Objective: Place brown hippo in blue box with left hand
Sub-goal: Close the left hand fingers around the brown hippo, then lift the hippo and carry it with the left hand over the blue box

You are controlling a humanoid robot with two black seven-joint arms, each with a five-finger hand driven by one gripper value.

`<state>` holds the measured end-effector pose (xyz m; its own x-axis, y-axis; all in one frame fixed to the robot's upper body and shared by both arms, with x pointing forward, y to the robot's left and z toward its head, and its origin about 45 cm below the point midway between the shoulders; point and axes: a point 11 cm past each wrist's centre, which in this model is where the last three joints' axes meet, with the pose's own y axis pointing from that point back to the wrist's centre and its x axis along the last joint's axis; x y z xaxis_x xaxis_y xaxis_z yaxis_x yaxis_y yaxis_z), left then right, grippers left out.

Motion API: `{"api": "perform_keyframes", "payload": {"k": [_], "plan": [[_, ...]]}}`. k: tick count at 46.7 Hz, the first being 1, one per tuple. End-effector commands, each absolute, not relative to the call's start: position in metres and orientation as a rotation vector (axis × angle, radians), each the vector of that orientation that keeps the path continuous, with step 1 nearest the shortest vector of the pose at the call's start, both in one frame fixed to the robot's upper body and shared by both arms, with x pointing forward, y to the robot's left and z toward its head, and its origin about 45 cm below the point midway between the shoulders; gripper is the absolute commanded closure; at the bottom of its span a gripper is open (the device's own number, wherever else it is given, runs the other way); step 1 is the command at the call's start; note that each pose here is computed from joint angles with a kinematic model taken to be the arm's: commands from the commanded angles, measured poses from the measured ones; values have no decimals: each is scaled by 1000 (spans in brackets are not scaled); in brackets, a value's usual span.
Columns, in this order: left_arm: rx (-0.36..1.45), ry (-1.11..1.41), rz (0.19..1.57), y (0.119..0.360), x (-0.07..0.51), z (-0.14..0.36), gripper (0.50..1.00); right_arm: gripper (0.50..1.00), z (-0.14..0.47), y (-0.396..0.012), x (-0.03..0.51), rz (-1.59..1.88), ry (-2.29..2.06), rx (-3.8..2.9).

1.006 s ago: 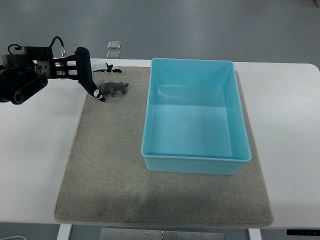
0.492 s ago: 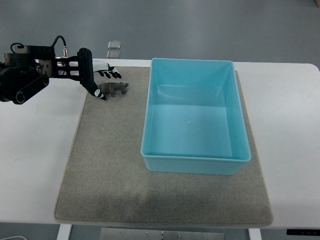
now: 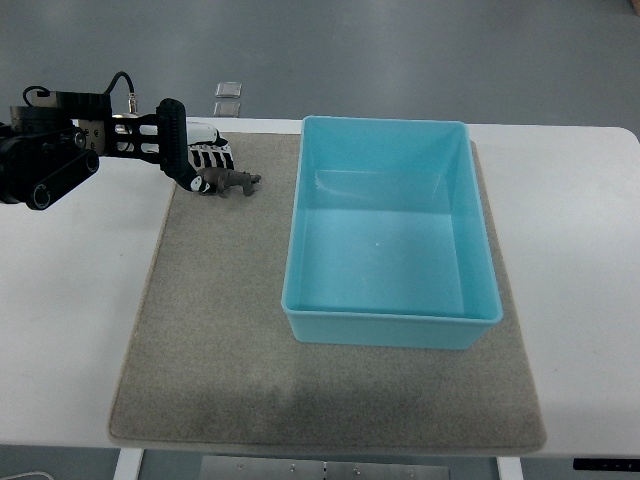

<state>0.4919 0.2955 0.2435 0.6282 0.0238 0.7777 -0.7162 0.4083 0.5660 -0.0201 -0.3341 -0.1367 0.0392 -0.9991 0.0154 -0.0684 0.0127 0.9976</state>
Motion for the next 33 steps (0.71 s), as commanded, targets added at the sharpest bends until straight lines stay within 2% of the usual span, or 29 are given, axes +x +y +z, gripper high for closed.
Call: {"api": "perform_keyframes", "payload": {"k": [1, 17, 24, 33], "plan": [[1057, -778, 533, 295, 493, 245, 1000, 564, -137, -334, -20, -1137, -1236, 1267], [1044, -789, 550, 293, 496, 254, 1000, 564, -137, -334, -20, -1137, -1236, 1267], [1012, -837, 592, 288, 505, 273, 1000, 564, -137, -334, -20, -1137, -1236, 1267], [939, -939, 635, 269, 513, 301, 1000, 564, -137, -334, -20, -1137, -1236, 1267]]}}
